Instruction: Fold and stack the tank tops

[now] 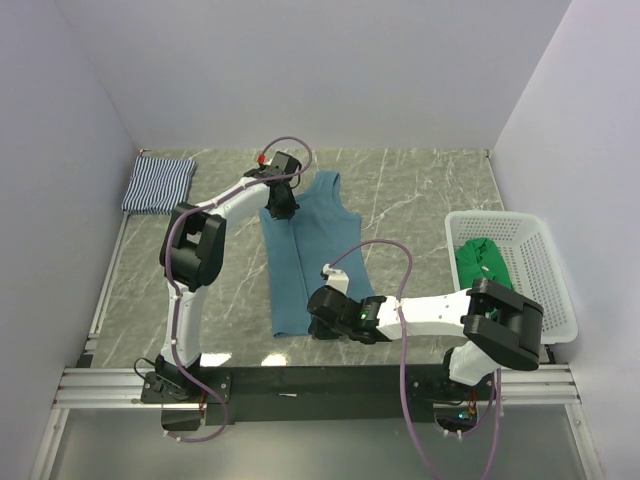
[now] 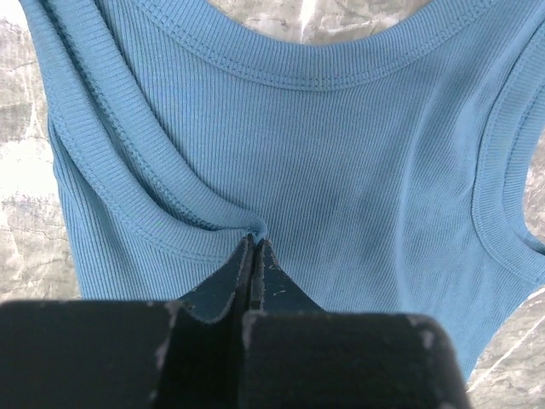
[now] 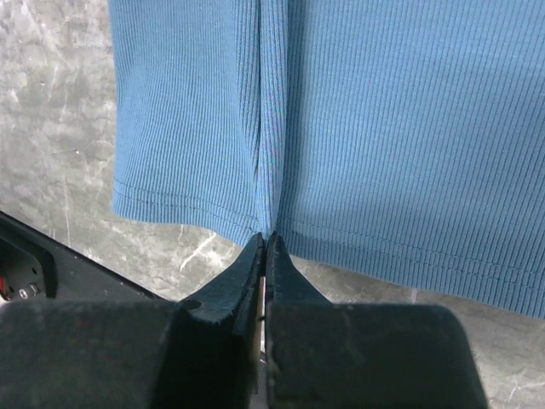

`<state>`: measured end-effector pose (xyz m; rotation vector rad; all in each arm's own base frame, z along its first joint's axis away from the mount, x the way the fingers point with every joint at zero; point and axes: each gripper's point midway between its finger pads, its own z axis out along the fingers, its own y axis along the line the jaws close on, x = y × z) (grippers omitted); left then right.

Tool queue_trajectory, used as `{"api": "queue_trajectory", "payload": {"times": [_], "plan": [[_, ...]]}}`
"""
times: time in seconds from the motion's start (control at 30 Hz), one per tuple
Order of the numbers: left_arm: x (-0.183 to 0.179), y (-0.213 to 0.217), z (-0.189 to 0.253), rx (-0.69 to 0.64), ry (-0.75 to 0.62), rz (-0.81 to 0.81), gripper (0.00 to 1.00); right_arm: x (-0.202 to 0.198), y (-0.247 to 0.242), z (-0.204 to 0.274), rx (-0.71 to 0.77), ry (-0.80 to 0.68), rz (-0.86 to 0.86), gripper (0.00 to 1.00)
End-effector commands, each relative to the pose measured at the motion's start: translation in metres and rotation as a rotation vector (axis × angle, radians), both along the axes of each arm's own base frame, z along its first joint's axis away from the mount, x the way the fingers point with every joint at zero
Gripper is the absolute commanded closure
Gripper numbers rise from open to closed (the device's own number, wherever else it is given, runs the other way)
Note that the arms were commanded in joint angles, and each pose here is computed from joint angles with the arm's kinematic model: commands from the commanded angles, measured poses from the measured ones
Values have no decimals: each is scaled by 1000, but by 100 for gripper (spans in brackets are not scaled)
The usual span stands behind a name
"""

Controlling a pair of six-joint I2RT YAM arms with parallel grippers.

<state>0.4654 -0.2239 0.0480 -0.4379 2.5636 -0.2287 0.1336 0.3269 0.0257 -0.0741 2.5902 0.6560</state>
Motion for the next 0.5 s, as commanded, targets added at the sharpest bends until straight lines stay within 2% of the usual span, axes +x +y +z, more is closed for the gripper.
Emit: {"api": "queue_trajectory", "payload": {"times": [0.0,0.17,0.47], "plan": [[15,-7,17,5,-77,-1,99,3,3,6,36,-13,-15,100],[12,-7,12,27,-71,-6,96,1,1,2,34,-7,-23,100],[9,-11,10,32,-89,-39,80,0,-4,3,39,-7,-37,98]]}}
